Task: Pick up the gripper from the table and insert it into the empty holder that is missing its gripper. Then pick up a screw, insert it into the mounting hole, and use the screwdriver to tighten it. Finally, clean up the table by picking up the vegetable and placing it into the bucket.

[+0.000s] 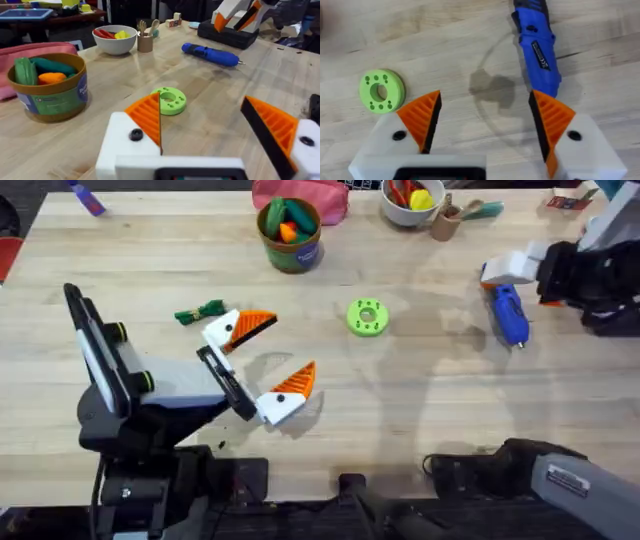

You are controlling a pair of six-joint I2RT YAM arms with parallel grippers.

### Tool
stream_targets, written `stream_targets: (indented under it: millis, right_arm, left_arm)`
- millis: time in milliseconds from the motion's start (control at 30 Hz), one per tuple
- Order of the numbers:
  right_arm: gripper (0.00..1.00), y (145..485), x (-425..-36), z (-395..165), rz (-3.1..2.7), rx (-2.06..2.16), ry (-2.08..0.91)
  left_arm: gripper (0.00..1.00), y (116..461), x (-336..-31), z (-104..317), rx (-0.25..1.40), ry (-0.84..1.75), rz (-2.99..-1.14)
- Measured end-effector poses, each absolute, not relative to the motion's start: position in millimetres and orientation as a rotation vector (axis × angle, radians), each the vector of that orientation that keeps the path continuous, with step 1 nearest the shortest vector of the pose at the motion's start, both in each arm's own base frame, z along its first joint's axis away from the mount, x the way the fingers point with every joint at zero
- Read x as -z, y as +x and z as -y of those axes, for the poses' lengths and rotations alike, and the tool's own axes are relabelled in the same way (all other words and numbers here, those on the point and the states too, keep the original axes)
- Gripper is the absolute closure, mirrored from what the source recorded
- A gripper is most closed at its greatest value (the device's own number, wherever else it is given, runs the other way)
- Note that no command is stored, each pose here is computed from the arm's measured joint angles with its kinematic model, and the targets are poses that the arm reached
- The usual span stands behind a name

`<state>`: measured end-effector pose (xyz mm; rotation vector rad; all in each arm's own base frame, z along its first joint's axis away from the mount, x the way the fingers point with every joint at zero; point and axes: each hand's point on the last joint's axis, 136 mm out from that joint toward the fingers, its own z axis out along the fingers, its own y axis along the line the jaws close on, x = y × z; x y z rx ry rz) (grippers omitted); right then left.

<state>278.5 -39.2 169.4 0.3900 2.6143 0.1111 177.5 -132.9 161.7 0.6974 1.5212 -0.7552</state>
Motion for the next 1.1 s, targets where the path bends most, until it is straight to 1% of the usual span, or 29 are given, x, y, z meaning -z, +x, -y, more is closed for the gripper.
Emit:
stream_targets:
  millis: [367, 400, 567, 600, 667, 1100]
  right_arm:
    - [0.008, 279.0, -168.4, 39.3, -2.617, -0.111, 0.391]
    - [0.008, 279.0, -168.3, 39.3, -2.618, -0.111, 0.391]
    - [0.01, 279.0, -168.3, 39.3, -2.618, -0.111, 0.391]
    - [0.009, 279.0, -168.4, 39.3, -2.617, -0.111, 0.391]
    - [0.009, 279.0, -168.3, 39.3, -2.618, -0.111, 0.391]
    - [0.009, 279.7, -169.0, 44.7, -2.612, -0.085, 0.378]
  left_arm:
    - [0.024, 177.6, -161.7, 132.9, 0.755, 0.697, -1.521]
    - [0.111, 177.5, -161.7, 132.9, 0.757, 0.696, -1.522]
    - [0.904, 177.5, -161.7, 132.9, 0.755, 0.697, -1.521]
    - [0.972, 177.6, -161.7, 132.9, 0.752, 0.7, -1.52]
    - [0.993, 177.6, -161.7, 132.9, 0.752, 0.7, -1.52]
    - [0.994, 177.5, -161.7, 132.9, 0.752, 0.7, -1.52]
